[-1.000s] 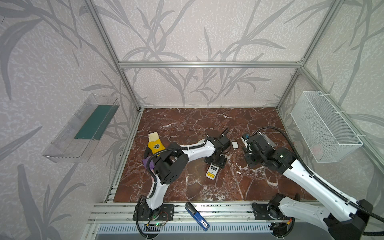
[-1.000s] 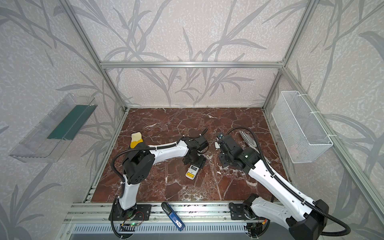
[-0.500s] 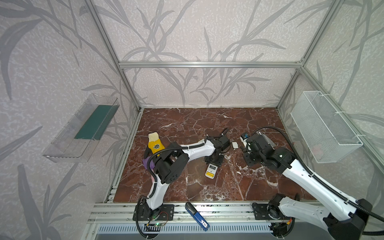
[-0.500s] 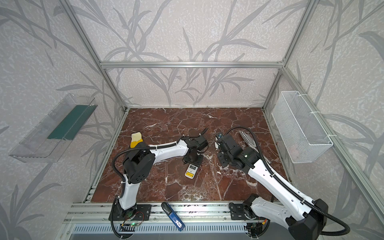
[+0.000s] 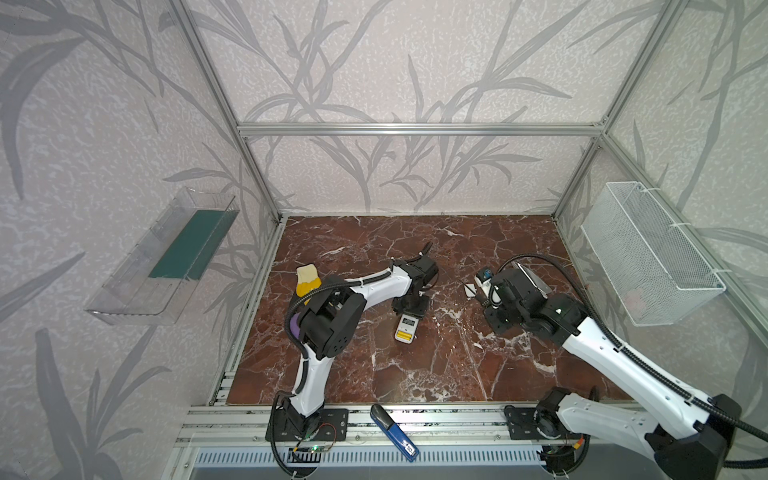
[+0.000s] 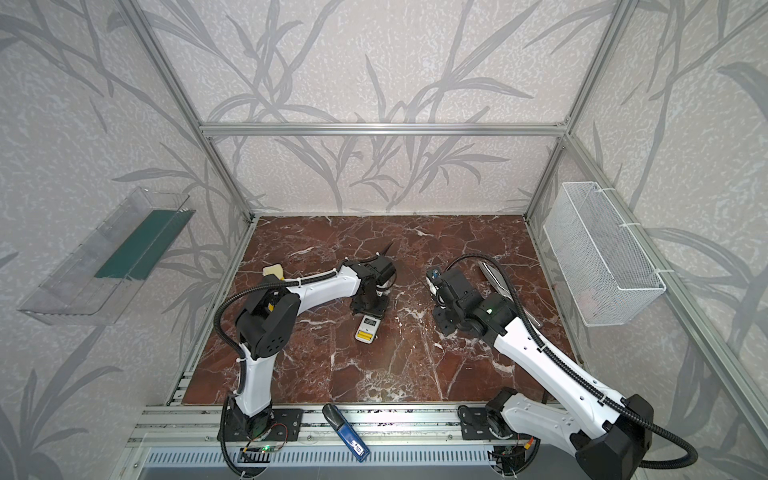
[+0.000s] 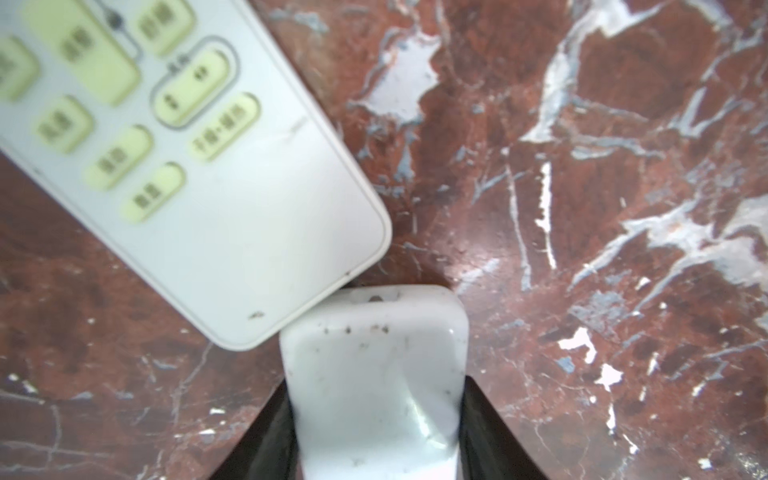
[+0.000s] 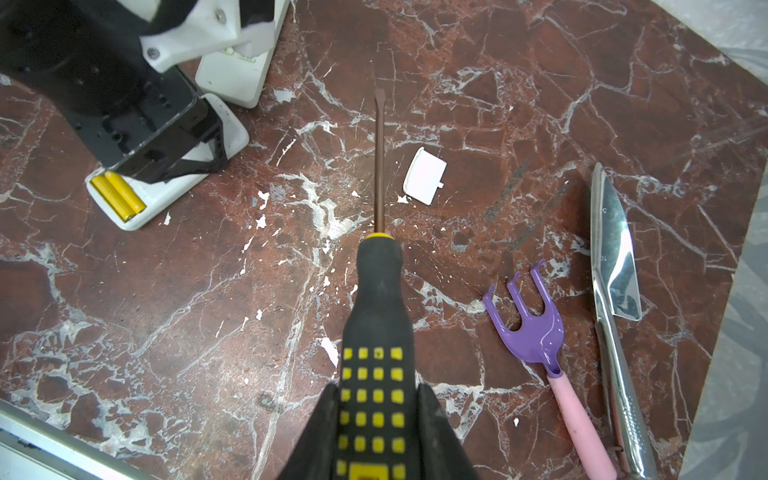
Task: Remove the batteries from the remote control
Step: 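Bring the screwdriver tip over the yellow batteries with the right gripper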
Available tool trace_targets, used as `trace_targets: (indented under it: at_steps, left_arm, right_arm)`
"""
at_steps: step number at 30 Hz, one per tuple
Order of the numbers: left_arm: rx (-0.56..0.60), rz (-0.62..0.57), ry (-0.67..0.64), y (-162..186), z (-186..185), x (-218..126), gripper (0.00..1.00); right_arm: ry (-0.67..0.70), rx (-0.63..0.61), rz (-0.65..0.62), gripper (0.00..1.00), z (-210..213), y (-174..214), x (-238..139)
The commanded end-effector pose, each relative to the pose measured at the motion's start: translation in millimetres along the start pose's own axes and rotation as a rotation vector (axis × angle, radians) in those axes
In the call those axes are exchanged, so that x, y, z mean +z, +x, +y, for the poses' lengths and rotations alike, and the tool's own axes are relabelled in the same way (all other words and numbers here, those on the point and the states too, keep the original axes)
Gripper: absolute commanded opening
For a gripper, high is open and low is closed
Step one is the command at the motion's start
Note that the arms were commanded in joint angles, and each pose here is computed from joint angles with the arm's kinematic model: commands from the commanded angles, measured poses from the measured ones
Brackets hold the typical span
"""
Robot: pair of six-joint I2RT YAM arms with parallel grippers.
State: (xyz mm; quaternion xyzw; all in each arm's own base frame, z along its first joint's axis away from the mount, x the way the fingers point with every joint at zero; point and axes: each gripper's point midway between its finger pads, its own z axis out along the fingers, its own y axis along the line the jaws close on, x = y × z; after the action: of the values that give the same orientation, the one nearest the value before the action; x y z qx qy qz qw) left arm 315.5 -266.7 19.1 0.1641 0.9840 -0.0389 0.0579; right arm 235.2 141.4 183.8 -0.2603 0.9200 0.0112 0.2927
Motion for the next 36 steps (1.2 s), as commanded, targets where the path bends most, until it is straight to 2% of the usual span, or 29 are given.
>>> trace_targets:
  at_steps: [1,5,11,18,25,36]
  left_arm:
    - [0.024,0.058,-0.054,15,22,2,0.45]
    - [0.023,0.076,-0.019,17,16,5,0.49]
    - [0.0,0.083,-0.005,18,14,6,0.49]
    - [-0.011,0.079,0.01,19,11,8,0.48]
    - [-0.021,0.077,0.034,20,8,12,0.48]
    - [-0.024,0.08,0.029,22,9,15,0.48]
  right_arm:
    - [-0.071,-0.077,0.002,0.0,15,-1,-8]
    - [-0.109,-0.212,0.024,0.0,36,3,-16]
    - [-0.149,-0.427,0.087,0.0,68,11,-20]
    - [-0.179,-0.661,0.169,0.0,110,16,-11]
    - [-0.181,-0.774,0.219,0.0,134,16,4]
    - [-0.176,-0.786,0.181,0.0,142,4,7]
